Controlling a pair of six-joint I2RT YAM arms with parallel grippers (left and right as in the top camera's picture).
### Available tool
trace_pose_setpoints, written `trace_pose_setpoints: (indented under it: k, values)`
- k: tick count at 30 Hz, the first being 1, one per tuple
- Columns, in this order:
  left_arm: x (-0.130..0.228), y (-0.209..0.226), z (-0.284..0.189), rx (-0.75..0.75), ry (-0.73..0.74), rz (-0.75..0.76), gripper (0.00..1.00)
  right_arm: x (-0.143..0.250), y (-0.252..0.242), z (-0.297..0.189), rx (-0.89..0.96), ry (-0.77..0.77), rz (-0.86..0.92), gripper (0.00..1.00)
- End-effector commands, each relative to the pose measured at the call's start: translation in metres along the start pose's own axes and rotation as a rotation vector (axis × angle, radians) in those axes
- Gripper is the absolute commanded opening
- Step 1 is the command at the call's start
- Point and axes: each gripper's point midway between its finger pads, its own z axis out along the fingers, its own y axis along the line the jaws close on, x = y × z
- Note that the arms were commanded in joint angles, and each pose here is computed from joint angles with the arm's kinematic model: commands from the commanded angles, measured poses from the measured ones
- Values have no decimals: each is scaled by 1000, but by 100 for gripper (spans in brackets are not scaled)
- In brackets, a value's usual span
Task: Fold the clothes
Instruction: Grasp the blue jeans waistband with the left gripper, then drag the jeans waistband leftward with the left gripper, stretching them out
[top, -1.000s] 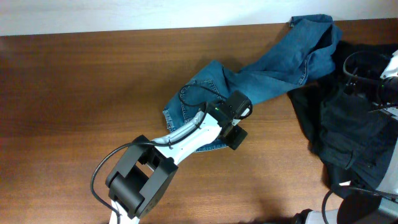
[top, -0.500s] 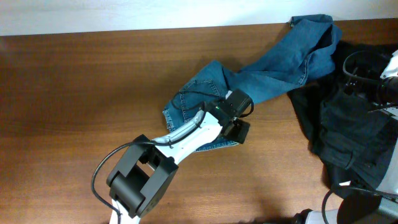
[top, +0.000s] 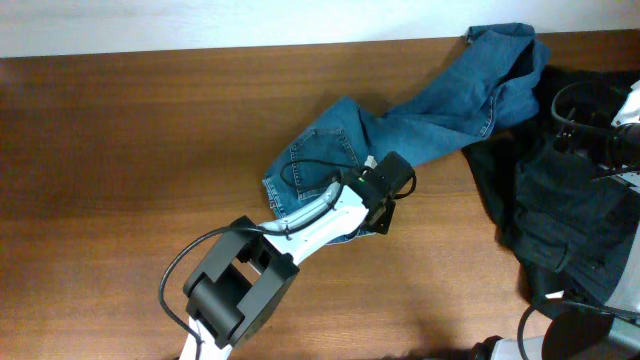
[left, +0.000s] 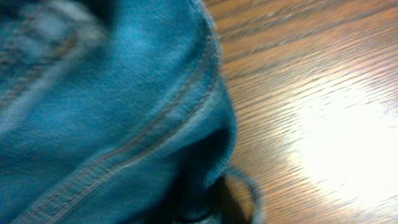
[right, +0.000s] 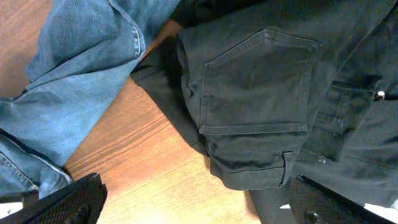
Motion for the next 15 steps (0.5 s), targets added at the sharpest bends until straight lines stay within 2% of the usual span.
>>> trace_pose_setpoints:
  k: [1,4,5,10,12,15]
  values:
    - [-26,42,-28,-250,-80,62,0,-4,2,-13,-13,-40,7,99]
    - [-54,85,-85,-472,-177,44,0,-4,2,-13,-13,-40,7,98]
    - [-61,95,-101,-498,-199,26,0,-4,2,-13,-13,-40,7,99]
    - [-90,172,-176,-521,-309,-180,0,-4,2,-13,-13,-40,7,99]
    - [-89,233,-205,-558,-341,-323,0,-4,2,-13,-13,-40,7,99]
    - [-77,301,-222,-575,-343,-485,0,-4,2,-13,-13,-40,7,99]
